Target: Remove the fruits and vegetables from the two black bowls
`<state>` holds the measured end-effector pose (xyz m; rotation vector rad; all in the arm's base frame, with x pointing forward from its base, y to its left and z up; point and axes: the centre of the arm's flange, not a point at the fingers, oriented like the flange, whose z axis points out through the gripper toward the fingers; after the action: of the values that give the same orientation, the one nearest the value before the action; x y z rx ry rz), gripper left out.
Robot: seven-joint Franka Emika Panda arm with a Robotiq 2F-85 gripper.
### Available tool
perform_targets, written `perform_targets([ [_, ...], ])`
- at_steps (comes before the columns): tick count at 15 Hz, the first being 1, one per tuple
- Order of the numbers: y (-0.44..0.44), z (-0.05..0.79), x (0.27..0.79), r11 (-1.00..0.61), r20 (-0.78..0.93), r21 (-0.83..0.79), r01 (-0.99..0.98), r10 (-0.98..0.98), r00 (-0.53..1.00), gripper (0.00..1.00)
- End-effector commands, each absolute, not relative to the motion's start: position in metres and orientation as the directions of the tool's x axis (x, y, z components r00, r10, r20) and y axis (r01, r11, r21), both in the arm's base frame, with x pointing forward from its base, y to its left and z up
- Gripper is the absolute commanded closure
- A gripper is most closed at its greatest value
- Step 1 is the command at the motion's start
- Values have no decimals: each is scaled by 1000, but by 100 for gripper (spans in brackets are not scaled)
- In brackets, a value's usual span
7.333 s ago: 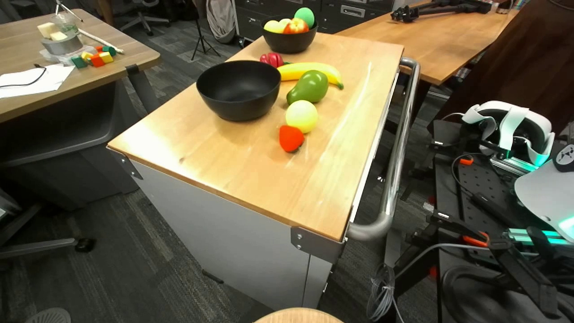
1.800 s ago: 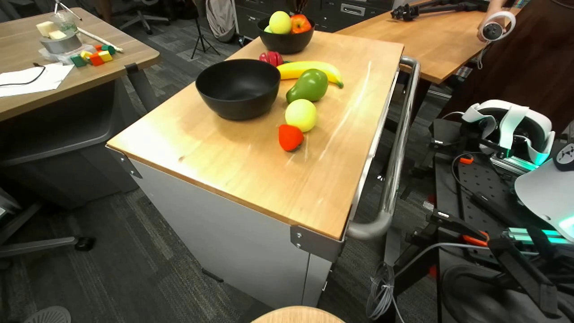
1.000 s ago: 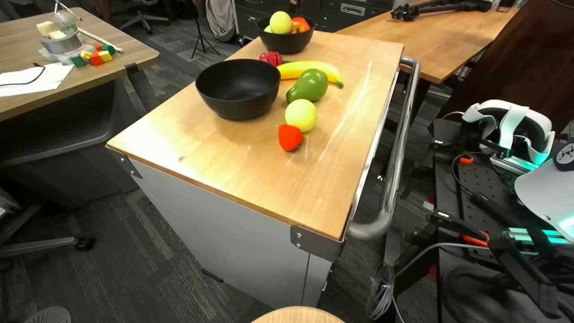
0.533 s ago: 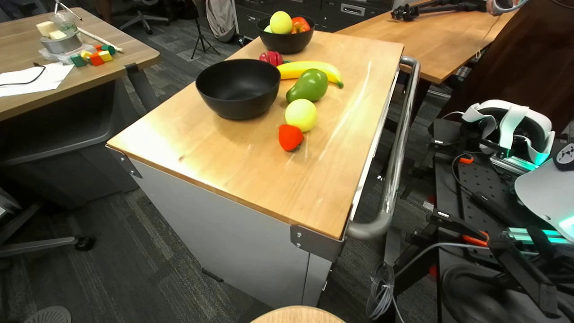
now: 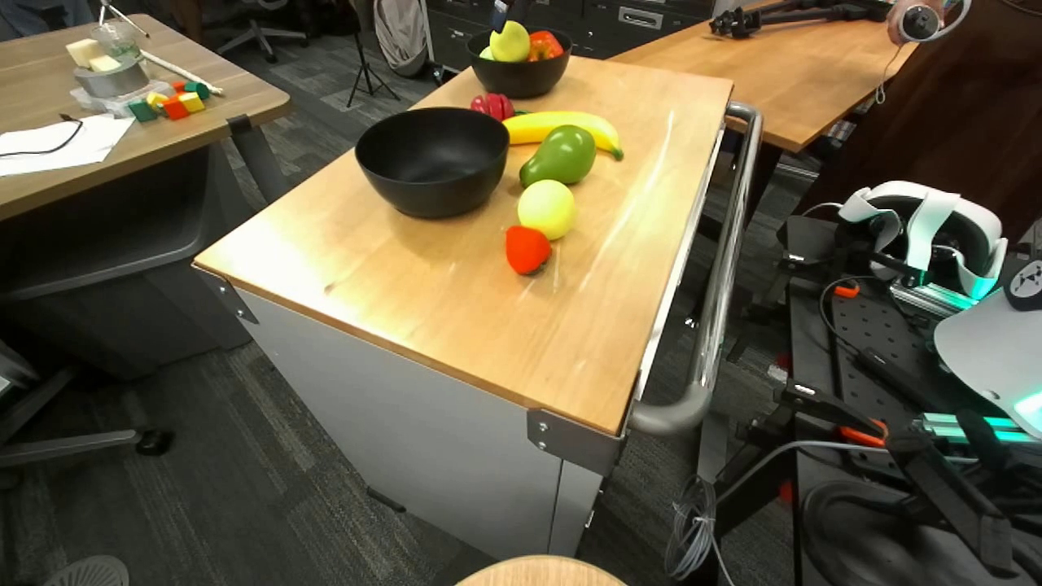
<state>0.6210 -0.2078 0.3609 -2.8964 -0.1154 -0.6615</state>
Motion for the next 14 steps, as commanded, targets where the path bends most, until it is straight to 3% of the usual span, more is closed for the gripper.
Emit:
perform_targets([
  [1, -210, 359, 614, -994, 423, -83, 74, 32, 905, 0],
  [2, -212, 356, 614, -995, 408, -71, 68, 33, 912, 25],
  [3, -214, 354, 614, -996, 394, -66, 66, 35, 918, 27],
  [8, -218, 349, 616, -997, 369, -52, 58, 34, 929, 67],
  [14, -211, 388, 567, -979, 375, 39, 201, 201, 905, 82],
])
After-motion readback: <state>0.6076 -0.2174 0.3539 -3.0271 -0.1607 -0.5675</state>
